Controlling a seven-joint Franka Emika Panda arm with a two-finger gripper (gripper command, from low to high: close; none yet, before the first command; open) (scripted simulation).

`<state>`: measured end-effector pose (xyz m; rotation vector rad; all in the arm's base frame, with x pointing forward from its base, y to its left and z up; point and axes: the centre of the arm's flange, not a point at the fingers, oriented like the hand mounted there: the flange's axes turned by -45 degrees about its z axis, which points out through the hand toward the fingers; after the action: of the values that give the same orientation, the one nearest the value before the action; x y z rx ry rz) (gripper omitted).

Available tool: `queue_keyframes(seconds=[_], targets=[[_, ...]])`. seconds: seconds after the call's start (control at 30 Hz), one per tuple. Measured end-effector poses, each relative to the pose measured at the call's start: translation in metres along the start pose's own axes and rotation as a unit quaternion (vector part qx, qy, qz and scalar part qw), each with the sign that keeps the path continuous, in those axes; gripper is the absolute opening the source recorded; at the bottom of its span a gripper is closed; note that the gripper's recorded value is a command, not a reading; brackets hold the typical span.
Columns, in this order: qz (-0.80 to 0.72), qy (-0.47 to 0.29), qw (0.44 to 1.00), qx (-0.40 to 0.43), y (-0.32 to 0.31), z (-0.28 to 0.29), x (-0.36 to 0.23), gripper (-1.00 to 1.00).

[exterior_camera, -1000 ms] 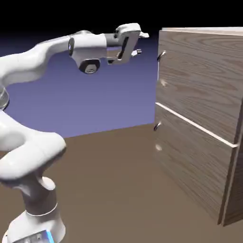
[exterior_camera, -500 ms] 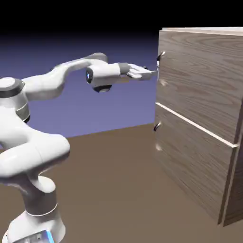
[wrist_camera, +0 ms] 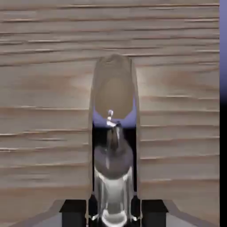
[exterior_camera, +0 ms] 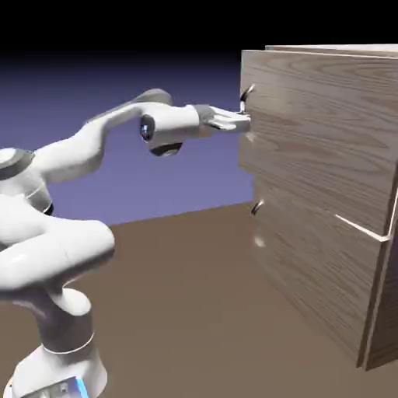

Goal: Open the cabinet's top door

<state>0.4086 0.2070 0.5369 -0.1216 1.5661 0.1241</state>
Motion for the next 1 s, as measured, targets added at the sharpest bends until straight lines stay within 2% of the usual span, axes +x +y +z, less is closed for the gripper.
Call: queue_keyframes(seconds=[0.53,1.0], targets=[[-0.001,0.001,0.983,-0.183,-0.084,-0.156,0.000,-1.00],[-0.001,0.001,0.958,-0.286,-0.156,-0.228,-0.001,-1.00]])
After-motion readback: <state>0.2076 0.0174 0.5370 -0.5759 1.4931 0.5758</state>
